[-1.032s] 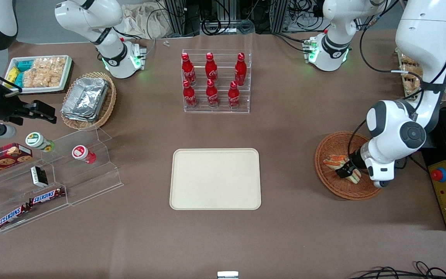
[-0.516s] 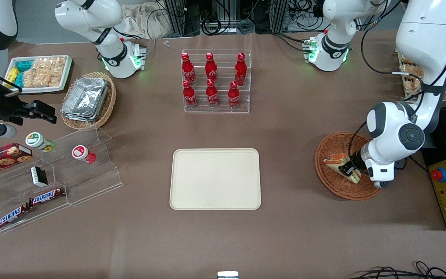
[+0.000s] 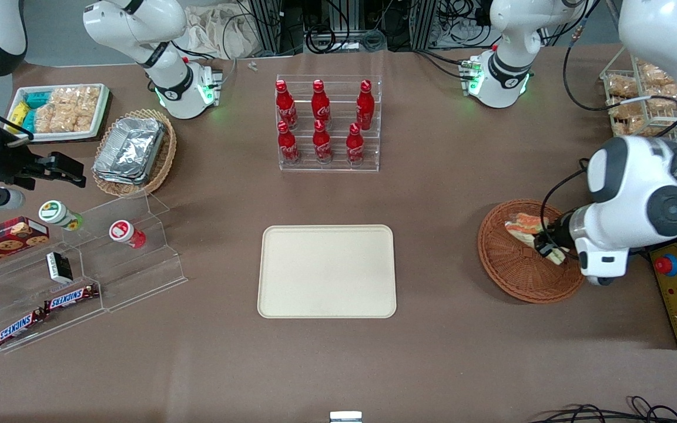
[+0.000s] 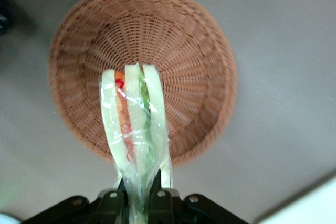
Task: Place sandwich from basket to tray
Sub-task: 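Lift the sandwich out of the basket with the left gripper, then carry the sandwich over the cream tray and lower it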
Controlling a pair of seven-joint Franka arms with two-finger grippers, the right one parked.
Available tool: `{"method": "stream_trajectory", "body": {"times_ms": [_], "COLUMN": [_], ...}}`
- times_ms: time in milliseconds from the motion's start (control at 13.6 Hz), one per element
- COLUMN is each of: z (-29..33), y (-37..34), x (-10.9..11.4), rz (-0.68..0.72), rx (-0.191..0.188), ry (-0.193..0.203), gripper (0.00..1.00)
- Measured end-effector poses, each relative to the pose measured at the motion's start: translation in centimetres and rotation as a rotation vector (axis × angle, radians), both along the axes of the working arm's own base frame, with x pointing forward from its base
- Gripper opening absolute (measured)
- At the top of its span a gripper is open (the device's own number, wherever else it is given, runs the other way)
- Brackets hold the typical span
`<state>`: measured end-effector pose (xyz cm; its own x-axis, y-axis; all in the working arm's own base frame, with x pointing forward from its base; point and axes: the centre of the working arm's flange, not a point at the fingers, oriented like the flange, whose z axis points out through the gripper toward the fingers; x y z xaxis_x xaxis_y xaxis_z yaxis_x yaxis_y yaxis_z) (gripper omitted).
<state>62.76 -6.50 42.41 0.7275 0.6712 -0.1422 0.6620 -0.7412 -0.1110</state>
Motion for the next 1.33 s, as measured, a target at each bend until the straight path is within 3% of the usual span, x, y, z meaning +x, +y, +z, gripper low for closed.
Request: {"method": "stream_trajectory", "body": {"times_ms": [221,442,663,737,1032,1326], "z": [7.6,7.6,4.9,3.8,-2.5,-10.4], "y": [-1.8,-6.1,-15.7,-19.2,-30.4,-35.6], "x": [0.4,-0.1,-1.5,-2.0,-2.8,-1.6], "rz": [-0.066,-0.209,-0.453,-0.527,-0.761,-0.846], "rx": [-0.034,-0.076,-0.102,-0.103,-0.032,-0.058], "ry": [-0.031,-0.027,-0.02,-0.037,-0.126,-0.187], "gripper": [0.15,0.15,0.15,0.15,0.15,0.15]}}
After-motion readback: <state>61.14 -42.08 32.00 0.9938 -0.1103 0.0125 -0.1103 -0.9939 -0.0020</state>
